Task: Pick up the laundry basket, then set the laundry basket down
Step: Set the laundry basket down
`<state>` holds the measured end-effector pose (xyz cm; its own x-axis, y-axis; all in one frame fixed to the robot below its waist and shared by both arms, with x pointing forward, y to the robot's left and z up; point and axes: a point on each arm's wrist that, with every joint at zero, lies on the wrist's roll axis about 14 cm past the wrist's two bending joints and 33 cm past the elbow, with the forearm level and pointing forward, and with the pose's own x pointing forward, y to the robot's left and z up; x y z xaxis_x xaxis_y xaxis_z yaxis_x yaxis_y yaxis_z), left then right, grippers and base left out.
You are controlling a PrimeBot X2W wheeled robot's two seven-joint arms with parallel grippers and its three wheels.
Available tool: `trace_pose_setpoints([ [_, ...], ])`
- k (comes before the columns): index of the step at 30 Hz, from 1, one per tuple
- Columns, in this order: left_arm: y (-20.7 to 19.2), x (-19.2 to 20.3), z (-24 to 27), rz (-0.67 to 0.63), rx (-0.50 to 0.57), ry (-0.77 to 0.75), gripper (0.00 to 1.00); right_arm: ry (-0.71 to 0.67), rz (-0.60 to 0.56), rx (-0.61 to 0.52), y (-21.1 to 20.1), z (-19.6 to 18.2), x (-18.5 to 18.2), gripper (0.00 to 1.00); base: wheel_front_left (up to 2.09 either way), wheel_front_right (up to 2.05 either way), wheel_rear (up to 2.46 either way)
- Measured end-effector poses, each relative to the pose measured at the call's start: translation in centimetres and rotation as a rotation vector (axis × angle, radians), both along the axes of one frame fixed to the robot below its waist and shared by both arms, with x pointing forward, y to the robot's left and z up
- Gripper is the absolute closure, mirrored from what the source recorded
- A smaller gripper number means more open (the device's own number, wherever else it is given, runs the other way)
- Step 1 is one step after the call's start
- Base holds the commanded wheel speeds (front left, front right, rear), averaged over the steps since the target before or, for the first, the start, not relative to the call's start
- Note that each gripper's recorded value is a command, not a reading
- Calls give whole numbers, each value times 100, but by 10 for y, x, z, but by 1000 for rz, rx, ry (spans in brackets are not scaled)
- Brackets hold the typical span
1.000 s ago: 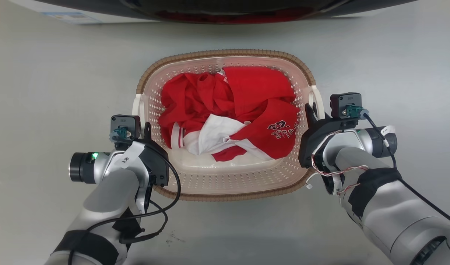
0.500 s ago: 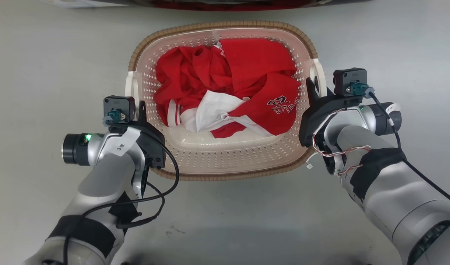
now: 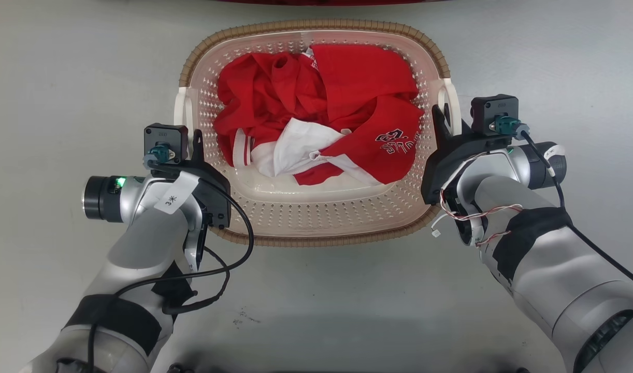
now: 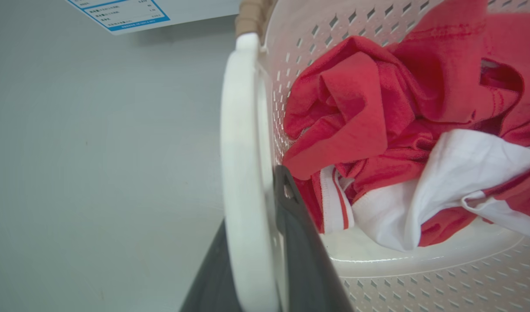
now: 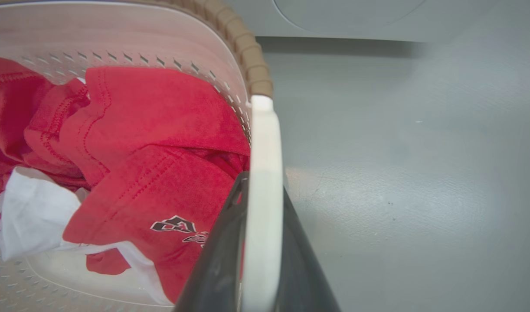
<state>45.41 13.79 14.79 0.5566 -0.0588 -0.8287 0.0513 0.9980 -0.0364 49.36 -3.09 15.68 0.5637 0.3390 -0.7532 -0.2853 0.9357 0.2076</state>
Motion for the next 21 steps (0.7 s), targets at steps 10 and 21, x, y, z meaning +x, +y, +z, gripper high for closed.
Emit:
trace_pose_setpoints([
  [10, 1, 2, 4, 10, 4, -11, 56, -12, 8, 4, 3, 4, 2, 0, 0, 0, 0],
  [21, 3, 6, 10, 35, 0, -25, 0, -46, 17, 20, 12, 15, 10, 0, 0, 0, 0],
])
